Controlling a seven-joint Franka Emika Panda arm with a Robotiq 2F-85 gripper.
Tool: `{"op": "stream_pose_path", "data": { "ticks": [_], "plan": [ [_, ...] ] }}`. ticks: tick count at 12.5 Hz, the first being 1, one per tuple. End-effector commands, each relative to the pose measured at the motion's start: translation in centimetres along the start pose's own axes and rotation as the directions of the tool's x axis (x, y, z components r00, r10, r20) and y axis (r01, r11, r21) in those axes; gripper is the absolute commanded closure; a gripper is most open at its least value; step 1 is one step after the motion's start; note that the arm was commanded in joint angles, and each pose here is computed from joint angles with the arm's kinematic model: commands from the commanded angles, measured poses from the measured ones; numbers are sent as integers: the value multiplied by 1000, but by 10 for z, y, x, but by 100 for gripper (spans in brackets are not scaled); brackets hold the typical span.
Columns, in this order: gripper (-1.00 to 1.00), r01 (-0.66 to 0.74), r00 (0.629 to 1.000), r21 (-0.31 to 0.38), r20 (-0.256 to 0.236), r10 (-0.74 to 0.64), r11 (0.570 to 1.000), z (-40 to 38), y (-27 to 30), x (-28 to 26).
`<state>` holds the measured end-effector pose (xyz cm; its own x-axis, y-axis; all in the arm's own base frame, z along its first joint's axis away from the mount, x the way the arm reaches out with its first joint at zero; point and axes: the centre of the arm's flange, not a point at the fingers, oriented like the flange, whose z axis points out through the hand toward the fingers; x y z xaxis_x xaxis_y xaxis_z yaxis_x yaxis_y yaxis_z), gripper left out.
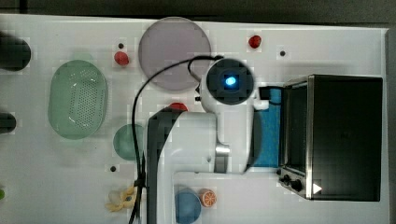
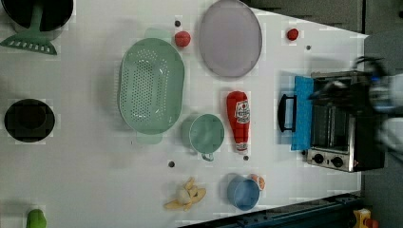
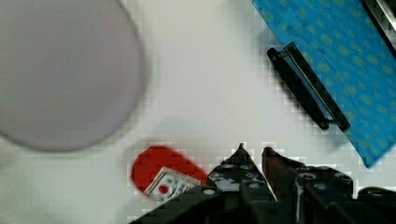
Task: Flap open oven.
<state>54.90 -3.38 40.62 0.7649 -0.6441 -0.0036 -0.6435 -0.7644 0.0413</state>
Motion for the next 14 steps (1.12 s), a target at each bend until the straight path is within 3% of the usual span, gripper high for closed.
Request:
{"op": "stream_pose_path", "data": {
  "ticks": [1,5,8,14],
  "plan": [
    [65,-89,996,42,-16,90,995,-105,13,3],
    [65,-99,990,-42,95,103,994,-178,39,-20],
    [65,-110,992,-8,54,110,994,-194,41,-13],
    [65,-109,992,-16,60,110,994,-189,38,-12]
  ]
}}
